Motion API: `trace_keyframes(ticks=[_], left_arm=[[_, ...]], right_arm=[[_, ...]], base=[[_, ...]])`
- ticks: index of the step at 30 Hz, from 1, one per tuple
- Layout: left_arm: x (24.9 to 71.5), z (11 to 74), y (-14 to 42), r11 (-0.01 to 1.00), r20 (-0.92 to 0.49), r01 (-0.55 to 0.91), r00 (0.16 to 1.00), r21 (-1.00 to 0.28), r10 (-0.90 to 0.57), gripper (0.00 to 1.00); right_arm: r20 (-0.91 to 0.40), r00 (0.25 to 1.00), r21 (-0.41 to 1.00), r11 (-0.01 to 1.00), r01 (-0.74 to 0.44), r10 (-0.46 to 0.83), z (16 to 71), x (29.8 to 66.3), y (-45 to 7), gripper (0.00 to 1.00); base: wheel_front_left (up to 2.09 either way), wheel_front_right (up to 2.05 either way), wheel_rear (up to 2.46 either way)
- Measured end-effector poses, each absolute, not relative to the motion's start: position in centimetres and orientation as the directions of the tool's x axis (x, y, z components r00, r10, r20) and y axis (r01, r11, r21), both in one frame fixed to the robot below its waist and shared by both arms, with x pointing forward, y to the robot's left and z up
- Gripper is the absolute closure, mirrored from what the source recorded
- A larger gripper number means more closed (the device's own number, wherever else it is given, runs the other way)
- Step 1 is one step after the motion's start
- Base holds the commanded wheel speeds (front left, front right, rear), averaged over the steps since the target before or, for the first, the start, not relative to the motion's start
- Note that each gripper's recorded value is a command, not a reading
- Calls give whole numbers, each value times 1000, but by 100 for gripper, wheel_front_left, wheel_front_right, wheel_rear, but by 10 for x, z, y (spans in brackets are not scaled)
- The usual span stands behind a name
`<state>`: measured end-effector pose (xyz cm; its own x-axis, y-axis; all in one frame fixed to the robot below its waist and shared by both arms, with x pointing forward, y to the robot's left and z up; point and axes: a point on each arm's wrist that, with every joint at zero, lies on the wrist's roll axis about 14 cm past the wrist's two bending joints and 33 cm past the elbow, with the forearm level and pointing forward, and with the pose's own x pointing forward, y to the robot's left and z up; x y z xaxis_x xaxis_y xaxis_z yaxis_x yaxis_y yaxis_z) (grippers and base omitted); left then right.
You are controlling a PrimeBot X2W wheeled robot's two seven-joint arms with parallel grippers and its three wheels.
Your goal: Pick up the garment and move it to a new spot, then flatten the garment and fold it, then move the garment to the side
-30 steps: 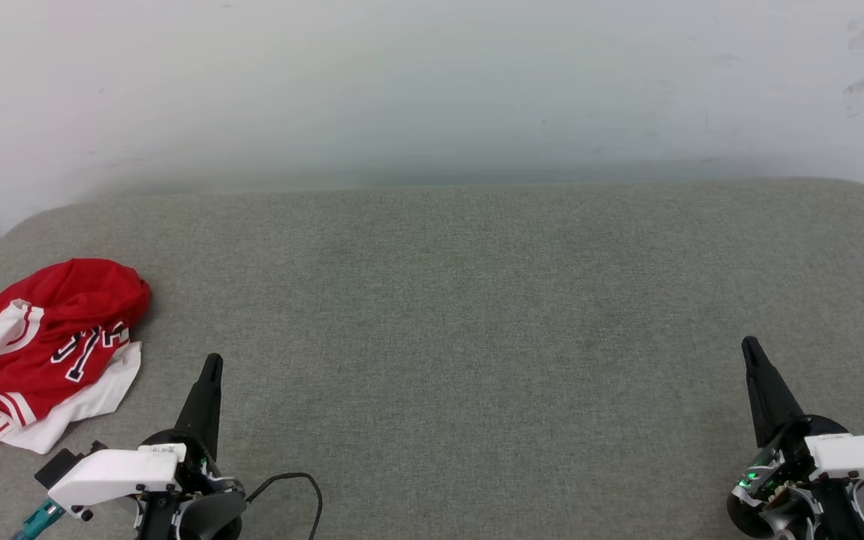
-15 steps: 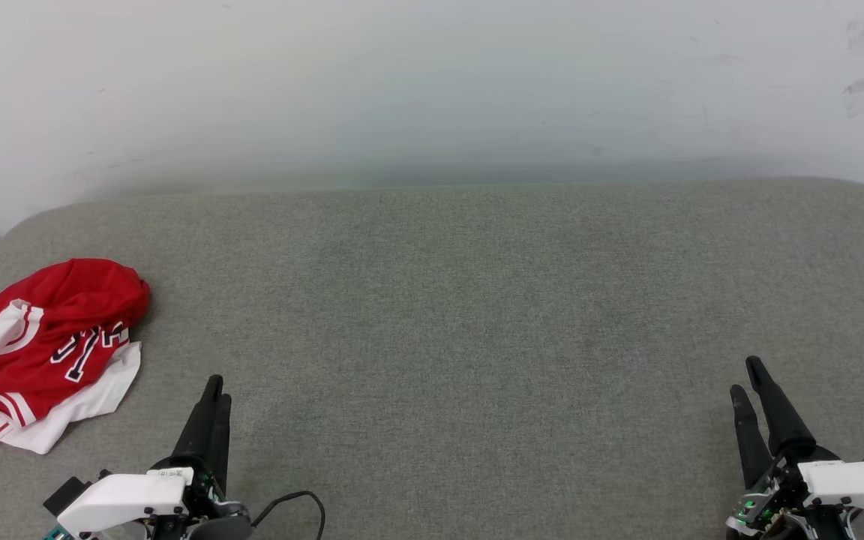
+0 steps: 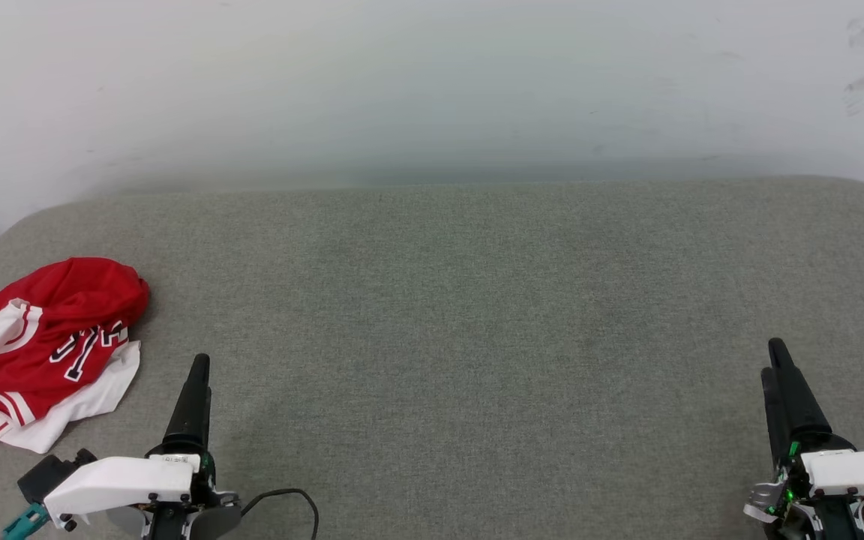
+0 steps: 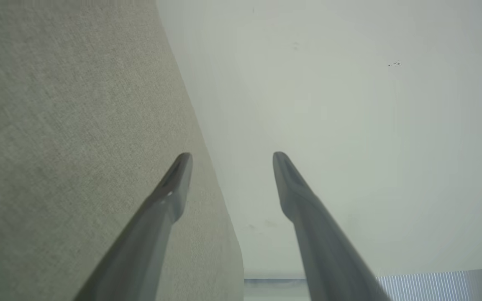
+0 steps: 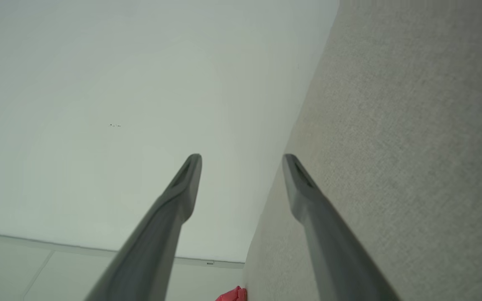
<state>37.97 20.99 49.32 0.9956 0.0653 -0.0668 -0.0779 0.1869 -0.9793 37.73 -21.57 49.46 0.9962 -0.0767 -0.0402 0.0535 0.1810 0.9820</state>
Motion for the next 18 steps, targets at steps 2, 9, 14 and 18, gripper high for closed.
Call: trace_keyframes(ticks=[2,9,14,18], left_arm=[[381,496,209,235,-65,-79,996,-969,68,0],[382,500,206,396,-83,-108,993,-912,81,0],[381,501,202,501,-89,-122,992,-857,89,0],[380,501,200,578,-94,-133,991,-805,97,0]], right_arm=[[-28,996,973,228,46,-79,499,378,-216,0],[17,997,913,408,13,-70,513,378,-212,0],[42,998,850,526,-14,-42,520,378,-203,0],[64,998,796,605,-37,-23,527,378,-196,0]], base=[[0,0,0],[0,0,0],[0,0,0],[0,0,0]])
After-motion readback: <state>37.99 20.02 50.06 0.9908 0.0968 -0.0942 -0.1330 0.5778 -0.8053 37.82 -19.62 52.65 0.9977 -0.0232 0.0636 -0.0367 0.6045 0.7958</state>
